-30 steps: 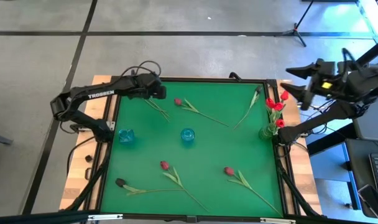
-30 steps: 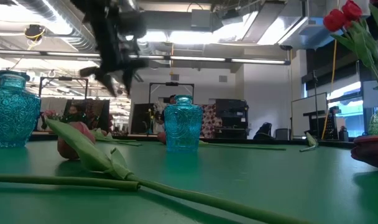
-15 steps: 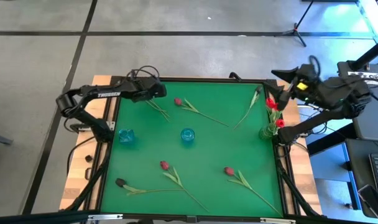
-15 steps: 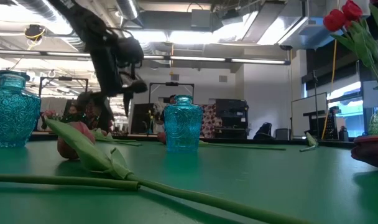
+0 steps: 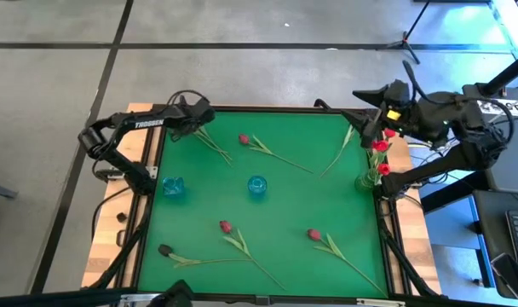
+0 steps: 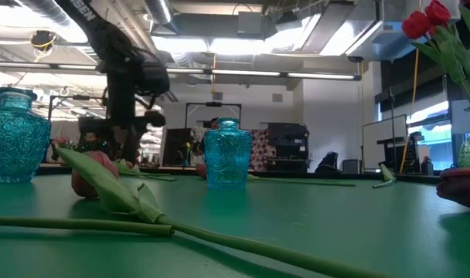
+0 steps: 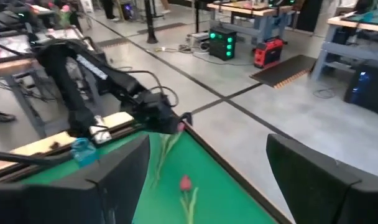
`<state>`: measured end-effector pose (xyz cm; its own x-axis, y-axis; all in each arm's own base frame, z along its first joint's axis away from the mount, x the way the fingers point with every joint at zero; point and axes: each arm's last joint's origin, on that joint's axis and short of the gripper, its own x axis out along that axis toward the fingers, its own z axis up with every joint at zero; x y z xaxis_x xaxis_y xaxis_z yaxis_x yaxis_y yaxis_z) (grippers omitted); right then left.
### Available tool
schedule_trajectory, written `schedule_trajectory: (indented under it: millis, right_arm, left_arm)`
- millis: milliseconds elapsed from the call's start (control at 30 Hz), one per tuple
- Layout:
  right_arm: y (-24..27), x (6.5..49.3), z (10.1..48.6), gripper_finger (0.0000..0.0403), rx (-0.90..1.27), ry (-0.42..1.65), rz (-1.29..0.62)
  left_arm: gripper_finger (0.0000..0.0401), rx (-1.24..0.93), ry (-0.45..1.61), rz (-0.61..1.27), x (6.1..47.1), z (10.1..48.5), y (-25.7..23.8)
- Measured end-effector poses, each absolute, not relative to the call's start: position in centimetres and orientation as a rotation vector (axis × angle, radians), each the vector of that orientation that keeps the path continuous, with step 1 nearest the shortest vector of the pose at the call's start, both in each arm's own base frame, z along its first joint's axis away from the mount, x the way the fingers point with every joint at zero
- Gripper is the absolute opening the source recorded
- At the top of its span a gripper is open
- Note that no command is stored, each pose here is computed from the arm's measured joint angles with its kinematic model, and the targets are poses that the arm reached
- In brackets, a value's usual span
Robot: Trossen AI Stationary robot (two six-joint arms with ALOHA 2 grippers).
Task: Sort flowers into vase by color
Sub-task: Put the black flower into the right blue flower vase
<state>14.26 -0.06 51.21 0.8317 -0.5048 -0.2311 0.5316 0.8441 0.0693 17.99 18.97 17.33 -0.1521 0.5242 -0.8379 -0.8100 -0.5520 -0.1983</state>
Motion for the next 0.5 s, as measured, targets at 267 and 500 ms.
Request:
schedule_trajectory:
  millis: [267, 500]
  right_arm:
    - [-2.1, 15.1, 51.1, 0.0321, 0.101, 0.244, -0.538]
    - [-3.1, 16.2, 50.6, 0.0321, 0.078, 0.296, -0.507]
  left_arm:
    - [0.0179, -1.239, 0.313, 2.022, 15.6, 17.1, 19.8]
    - [0.0179, -1.396, 0.293, 2.132, 13.4, 16.0, 21.3]
